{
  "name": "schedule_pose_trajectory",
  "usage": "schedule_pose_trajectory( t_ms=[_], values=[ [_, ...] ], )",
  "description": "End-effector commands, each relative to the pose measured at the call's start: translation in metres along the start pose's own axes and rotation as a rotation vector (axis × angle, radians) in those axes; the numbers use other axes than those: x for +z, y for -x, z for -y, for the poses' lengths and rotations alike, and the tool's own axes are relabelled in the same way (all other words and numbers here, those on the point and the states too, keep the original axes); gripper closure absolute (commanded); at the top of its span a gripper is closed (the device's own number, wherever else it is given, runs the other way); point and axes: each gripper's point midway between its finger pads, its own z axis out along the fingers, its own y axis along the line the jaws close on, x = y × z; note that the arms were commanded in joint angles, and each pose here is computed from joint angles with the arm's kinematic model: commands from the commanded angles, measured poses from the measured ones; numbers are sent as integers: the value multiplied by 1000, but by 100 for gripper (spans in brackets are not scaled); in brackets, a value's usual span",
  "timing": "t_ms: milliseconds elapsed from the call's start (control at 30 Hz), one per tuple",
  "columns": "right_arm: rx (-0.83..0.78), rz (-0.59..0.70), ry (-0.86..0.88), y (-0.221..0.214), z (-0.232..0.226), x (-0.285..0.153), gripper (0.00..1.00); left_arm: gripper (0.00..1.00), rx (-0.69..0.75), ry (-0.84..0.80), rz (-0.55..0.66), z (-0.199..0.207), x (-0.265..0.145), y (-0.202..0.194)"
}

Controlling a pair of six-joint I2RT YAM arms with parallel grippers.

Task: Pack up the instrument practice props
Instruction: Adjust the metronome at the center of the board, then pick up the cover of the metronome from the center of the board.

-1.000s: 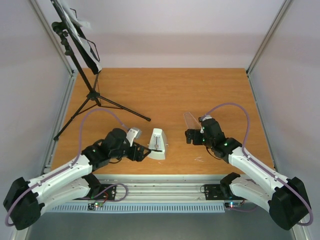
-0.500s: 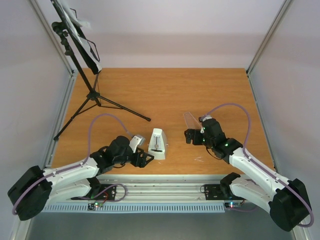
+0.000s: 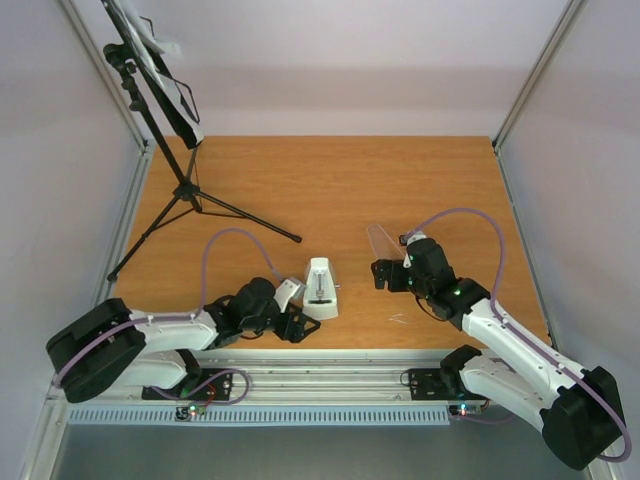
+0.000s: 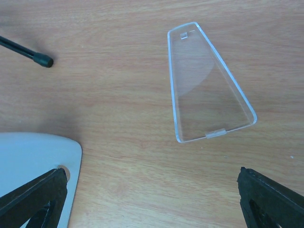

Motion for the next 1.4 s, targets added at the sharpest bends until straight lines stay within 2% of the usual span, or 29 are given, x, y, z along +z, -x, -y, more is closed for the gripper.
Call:
schedule_pose_trajectory(
  t_ms=[0,200,367,433,533,700,867,1000,1100,1233,1367],
  values=[
    [-20,27,-17,13,0,-8,1,17,77,-98,85,40,10,29],
    [-21,26,-33,12,3,-8,1,18,67,-67,70,44,24,22],
    [-79,-31,-85,10,8,-5,4,17,5,66,126,24,7,30],
    [-107,-61,-103,13,8,-3,8,15,-3,155,130,16,-8,40],
    [-127,-88,-86,19,0,1,9,11,-54,295,101,-1,-43,56],
    [-148,-177,-85,28,-12,17,11,6,-100,294,120,16,-109,100],
    [-155,-244,-109,24,-12,43,21,4,-54,239,115,41,-151,140],
    [-168,-247,-198,25,3,53,26,4,25,257,85,44,-158,164],
    [-185,-267,-237,21,10,60,29,4,98,283,114,43,-160,174],
    [-196,-310,-241,11,12,73,34,4,176,453,170,18,-175,184],
    [-199,-337,-245,6,13,86,43,3,237,616,210,-7,-190,183]
  ],
)
